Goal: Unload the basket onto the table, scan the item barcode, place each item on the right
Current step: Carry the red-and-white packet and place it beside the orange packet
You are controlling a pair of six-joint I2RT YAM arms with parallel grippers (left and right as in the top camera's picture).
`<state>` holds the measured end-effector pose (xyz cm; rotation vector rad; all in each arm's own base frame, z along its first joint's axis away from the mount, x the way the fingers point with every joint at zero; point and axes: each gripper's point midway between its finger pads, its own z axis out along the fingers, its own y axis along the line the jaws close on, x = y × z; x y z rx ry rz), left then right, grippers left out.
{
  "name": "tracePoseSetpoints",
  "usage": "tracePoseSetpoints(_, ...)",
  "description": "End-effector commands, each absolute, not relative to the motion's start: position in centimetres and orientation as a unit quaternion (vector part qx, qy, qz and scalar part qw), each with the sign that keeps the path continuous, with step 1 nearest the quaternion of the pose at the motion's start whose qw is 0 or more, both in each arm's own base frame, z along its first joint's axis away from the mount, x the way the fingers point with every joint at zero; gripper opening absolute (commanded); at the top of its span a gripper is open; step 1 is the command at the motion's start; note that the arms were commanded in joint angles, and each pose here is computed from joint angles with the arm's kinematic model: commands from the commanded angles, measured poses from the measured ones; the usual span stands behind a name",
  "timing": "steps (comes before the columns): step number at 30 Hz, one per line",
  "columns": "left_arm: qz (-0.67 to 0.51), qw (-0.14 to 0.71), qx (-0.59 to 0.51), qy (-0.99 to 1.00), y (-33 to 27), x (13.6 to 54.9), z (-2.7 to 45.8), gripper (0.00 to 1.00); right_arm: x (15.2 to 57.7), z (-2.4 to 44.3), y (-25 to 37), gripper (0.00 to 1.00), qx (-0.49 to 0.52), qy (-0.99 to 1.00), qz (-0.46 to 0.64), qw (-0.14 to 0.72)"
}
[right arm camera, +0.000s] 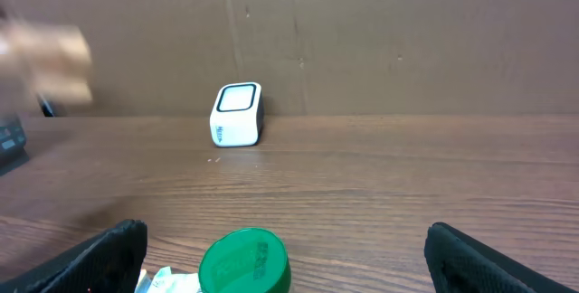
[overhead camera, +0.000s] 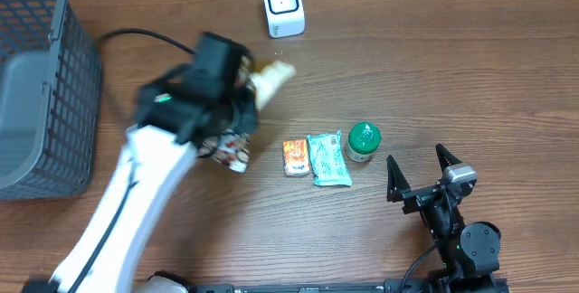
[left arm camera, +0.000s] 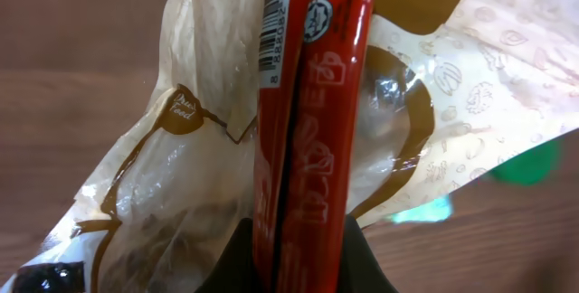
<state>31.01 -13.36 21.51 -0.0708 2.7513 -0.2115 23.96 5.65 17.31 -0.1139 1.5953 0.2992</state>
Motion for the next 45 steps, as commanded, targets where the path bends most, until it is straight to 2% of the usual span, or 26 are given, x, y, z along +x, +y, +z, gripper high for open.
tracePoseSetpoints(1, -0.042, 0.130, -0.040, 0.990, -13.5, 30.4, 16.2, 0.04, 24.0, 17.1, 5.5, 1.00, -0.046, 0.712, 0.131, 0.689)
tracePoseSetpoints(9, -0.003, 0.049, -0.079, 0.996, -13.4, 30.2, 8.7, 0.04, 24.0, 17.1, 5.5, 1.00, -0.046, 0.712, 0.131, 0.689)
tracePoseSetpoints(19, 0.026, -0.023, -0.098, 0.995, -13.5, 29.4, 3.5, 0.06, 24.0, 17.1, 5.5, 1.00, -0.046, 0.712, 0.131, 0.689)
tracePoseSetpoints(23, 0.027, -0.039, -0.098, 0.994, -13.7, 29.2, 2.4, 0.23, 24.0, 17.1, 5.5, 1.00, -0.046, 0.712, 0.131, 0.689)
tracePoseSetpoints(26, 0.024, -0.044, -0.098, 0.994, -13.8, 29.1, 2.2, 0.47, 24.0, 17.1, 5.5, 1.00, -0.046, 0.712, 0.131, 0.689)
tracePoseSetpoints(28, 0.024, -0.044, -0.098, 0.994, -13.8, 29.1, 2.2, 0.50, 24.0, 17.1, 5.5, 1.00, -0.046, 0.712, 0.131, 0.689)
tracePoseSetpoints(31, 0.026, -0.048, -0.094, 0.994, -13.6, 29.0, 2.3, 0.50, 24.0, 17.1, 5.5, 1.00, -0.046, 0.712, 0.131, 0.689)
tracePoseSetpoints(34, 0.030, -0.057, -0.086, 0.994, -13.2, 28.7, 2.5, 0.43, 24.0, 17.1, 5.5, 1.00, -0.046, 0.712, 0.132, 0.689)
tracePoseSetpoints(37, 0.036, -0.068, -0.071, 0.994, -12.7, 28.4, 3.0, 0.22, 24.0, 17.1, 5.5, 1.00, -0.046, 0.712, 0.131, 0.689)
tracePoseSetpoints(38, 0.037, -0.070, -0.066, 0.995, -12.6, 28.4, 3.2, 0.19, 24.0, 17.1, 5.5, 1.00, -0.046, 0.712, 0.131, 0.689)
tracePoseSetpoints(45, 0.043, -0.077, -0.043, 0.995, -12.0, 28.6, 4.2, 0.29, 24.0, 17.1, 5.5, 1.00, -0.046, 0.712, 0.132, 0.689)
